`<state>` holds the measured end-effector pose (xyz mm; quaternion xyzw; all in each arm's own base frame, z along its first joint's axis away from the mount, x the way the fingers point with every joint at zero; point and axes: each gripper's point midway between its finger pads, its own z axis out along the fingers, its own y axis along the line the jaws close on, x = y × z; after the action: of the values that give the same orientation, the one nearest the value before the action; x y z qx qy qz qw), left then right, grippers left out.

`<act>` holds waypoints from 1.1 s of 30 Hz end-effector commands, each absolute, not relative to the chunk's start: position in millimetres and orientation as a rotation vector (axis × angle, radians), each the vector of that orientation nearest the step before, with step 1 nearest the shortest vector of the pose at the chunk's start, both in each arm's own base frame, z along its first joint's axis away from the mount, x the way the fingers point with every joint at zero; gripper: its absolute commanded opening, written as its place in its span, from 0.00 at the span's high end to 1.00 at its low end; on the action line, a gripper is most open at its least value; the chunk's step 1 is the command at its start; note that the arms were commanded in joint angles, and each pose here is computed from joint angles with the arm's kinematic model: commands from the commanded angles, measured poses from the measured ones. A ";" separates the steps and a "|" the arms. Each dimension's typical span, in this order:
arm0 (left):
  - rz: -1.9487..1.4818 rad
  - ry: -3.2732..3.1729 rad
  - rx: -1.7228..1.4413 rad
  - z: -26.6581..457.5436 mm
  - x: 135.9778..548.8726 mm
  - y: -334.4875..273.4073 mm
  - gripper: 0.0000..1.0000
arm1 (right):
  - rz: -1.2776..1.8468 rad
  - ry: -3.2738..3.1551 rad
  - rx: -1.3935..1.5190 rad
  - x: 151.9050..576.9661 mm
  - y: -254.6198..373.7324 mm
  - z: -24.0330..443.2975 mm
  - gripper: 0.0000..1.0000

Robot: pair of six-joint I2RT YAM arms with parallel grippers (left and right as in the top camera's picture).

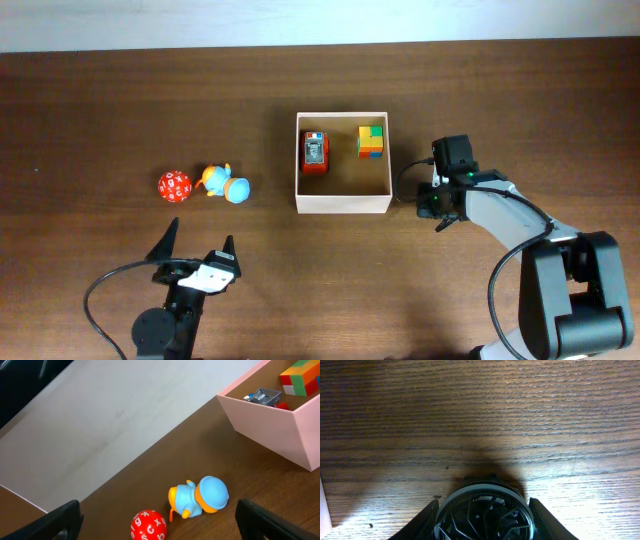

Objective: Pack container
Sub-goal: 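Lift the black wheel and carry it left over the box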

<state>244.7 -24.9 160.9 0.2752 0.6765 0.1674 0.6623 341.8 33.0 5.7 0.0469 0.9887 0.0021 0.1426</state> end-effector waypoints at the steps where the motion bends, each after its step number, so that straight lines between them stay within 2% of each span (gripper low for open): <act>1: 0.385 1.536 0.608 159.4 244.9 -22.1 0.01 | 0.013 2.847 0.145 347.8 31.9 8.4 0.58; 7: 0.385 1.536 0.608 159.4 244.9 -22.1 0.01 | 0.020 2.809 0.136 366.2 33.9 29.3 0.58; 17: 0.385 1.536 0.608 159.4 244.9 -22.1 0.01 | 0.041 2.749 0.080 400.9 40.1 96.2 0.58; 25: 0.385 1.536 0.608 159.4 244.9 -22.1 0.01 | 0.426 2.579 -0.240 423.3 97.3 188.0 0.58; 30: 0.385 1.536 0.608 159.4 244.9 -22.1 0.01 | 0.706 2.443 -0.388 423.1 137.1 220.0 0.58; 33: 0.385 1.536 0.608 159.4 244.9 -22.1 0.01 | 0.756 2.394 -0.424 425.0 152.1 228.0 0.58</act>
<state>244.7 -24.9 160.8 0.2752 0.6766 0.1674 0.6621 431.8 122.8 200.6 -0.1142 0.9295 0.2175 0.2751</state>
